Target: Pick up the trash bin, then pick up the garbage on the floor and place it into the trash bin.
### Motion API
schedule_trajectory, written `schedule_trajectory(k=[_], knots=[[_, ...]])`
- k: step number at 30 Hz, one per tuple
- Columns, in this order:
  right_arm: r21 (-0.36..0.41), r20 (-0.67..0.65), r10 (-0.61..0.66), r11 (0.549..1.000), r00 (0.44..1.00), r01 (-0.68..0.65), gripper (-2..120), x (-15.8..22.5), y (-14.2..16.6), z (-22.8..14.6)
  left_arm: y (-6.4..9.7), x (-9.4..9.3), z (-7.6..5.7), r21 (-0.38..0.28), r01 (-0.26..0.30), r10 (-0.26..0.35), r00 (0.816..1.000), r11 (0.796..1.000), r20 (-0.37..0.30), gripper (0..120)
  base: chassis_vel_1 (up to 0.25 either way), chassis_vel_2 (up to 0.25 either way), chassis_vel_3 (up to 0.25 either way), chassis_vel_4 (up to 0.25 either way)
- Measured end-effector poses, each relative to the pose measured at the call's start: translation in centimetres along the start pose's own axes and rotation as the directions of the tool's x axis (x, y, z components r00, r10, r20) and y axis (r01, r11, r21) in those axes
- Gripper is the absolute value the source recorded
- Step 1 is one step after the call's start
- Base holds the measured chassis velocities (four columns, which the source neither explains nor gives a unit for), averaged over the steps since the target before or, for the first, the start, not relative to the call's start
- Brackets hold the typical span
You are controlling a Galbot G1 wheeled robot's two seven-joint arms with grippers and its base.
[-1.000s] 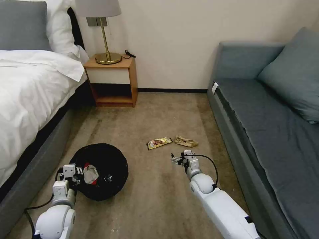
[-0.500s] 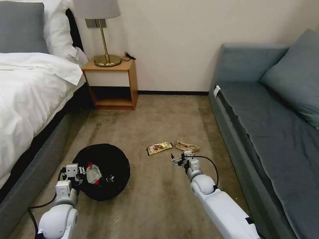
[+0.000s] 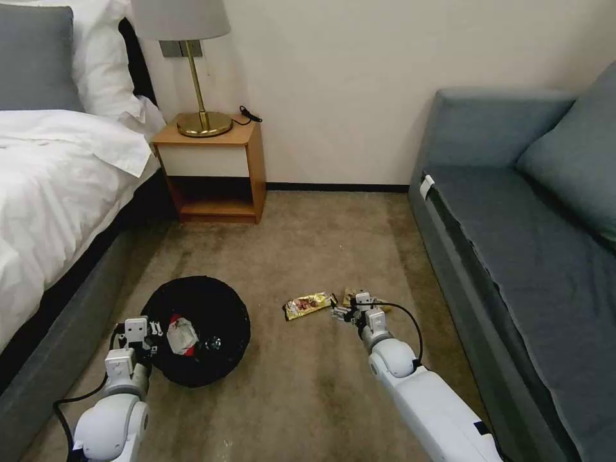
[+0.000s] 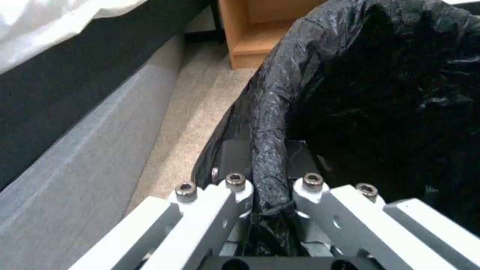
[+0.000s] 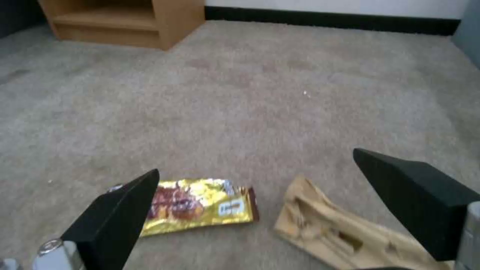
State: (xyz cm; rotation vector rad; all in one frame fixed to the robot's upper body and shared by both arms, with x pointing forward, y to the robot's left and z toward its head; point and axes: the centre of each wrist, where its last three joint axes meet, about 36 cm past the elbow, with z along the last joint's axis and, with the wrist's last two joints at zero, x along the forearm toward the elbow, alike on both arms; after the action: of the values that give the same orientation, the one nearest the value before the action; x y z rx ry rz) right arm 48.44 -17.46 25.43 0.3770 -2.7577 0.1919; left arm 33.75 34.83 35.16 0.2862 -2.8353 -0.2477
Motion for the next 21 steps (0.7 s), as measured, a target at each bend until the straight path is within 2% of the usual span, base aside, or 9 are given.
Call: schedule_trajectory(k=[9,21], knots=[[0.021,-0.001,-0.014,1.0,1.0,0.014,100,0.1,0.0,0.4,0.0,0.0,-0.1,-0.001,-0.008,0.008,1.0,1.0,0.002,3,-0.127,0.131,0.127,-0.139],[0.062,0.003,-0.04,0.997,0.999,0.04,100,0.4,0.2,1.4,-1.1,0.0,0.0,0.006,-0.022,0.022,1.0,1.0,0.002,3,-0.119,0.129,0.128,-0.124]])
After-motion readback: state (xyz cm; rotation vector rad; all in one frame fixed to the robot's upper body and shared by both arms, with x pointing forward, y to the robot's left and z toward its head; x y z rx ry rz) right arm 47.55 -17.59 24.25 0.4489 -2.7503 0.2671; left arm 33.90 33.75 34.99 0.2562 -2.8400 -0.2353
